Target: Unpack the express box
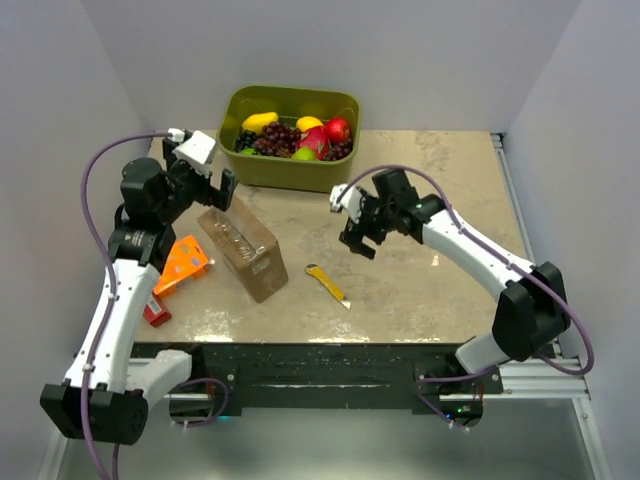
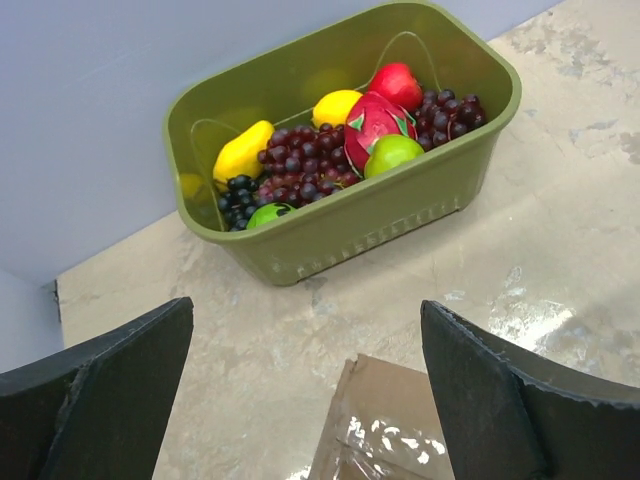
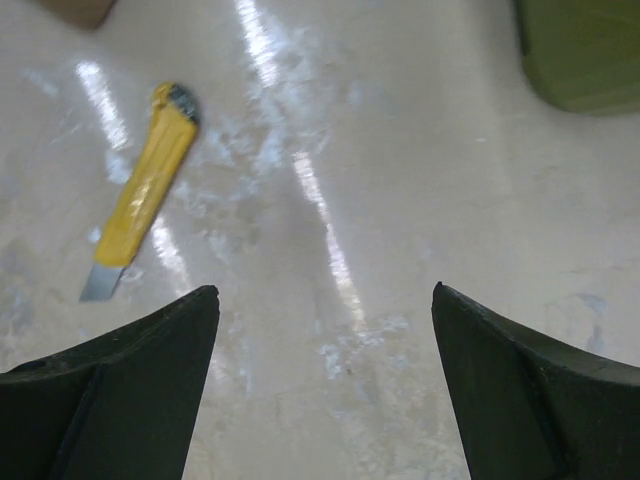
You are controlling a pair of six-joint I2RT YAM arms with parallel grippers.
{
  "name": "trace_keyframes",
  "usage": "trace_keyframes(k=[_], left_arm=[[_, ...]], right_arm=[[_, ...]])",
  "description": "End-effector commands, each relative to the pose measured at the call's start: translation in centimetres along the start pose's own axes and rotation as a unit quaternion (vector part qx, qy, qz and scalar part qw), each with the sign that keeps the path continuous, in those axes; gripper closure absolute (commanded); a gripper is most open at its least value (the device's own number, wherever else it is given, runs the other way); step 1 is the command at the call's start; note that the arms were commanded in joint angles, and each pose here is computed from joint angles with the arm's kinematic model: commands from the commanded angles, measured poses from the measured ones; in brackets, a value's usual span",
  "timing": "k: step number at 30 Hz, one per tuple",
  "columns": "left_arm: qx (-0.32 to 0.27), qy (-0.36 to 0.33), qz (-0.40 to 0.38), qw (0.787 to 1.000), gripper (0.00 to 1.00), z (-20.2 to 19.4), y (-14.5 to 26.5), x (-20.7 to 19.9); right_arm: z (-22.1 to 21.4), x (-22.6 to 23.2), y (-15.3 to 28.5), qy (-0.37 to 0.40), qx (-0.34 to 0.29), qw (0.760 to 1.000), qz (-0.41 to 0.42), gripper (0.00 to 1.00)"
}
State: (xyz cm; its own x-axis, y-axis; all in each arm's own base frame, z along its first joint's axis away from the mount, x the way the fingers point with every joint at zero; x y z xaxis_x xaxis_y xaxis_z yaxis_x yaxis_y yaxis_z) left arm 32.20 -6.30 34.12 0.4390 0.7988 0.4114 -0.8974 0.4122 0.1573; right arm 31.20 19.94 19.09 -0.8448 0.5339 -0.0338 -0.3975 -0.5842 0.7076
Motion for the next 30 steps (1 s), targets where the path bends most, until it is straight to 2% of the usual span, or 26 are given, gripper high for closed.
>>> trace_keyframes(k=[1,3,6,12,20,27,30], left_arm=[[-0.011,-0.054,-0.042,0.998,0.00,1.2,2.3,-3.1],[-0.012,-0.090,-0.062,0.994,0.00,1.1,2.6,-4.3],[-0.019,-0.103,-0.062,0.993,0.00,1.6,2.7,-4.7],[-0.051,-0.092,-0.038,0.994,0.00,3.7,2.0,-3.6],[-0.069,-0.083,-0.018,0.994,0.00,5.4,2.9,-2.7],[-0.081,-0.074,0.001,0.994,0.00,6.2,3.3,-1.3],[-0.090,-0.065,-0.003,0.994,0.00,6.6,2.9,-1.1]], right_arm=[[-2.3,3.7,-2.6,0.072,0.035,0.994,0.072,0.14],[-2.0,5.1,-3.8,0.062,0.035,0.994,0.082,0.17],[-2.7,7.0,-5.7,0.053,0.042,0.993,0.093,0.19],[-2.2,8.9,-8.7,0.001,0.034,0.997,0.066,0.22],[-1.8,9.1,-12.2,-0.021,0.048,0.998,0.025,0.24],[-3.2,8.6,-12.9,-0.029,0.069,0.997,-0.004,0.40],[-4.0,8.6,-12.6,-0.024,0.073,0.997,-0.010,0.54]])
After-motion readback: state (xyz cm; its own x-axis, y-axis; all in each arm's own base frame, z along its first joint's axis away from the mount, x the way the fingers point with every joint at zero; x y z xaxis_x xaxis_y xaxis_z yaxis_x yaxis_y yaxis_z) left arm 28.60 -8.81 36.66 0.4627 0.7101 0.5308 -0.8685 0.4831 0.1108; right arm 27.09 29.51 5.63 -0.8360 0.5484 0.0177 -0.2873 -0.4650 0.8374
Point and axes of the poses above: each gripper's point midway between its finger pads, its own y axis back along the fingers, its own x axis along the line the jaws close on, z = x × y, the point moved 4 cm from there along y, back along the fingers, and after that the axes turned 13 degrees about -y, right-handed, at the moved point
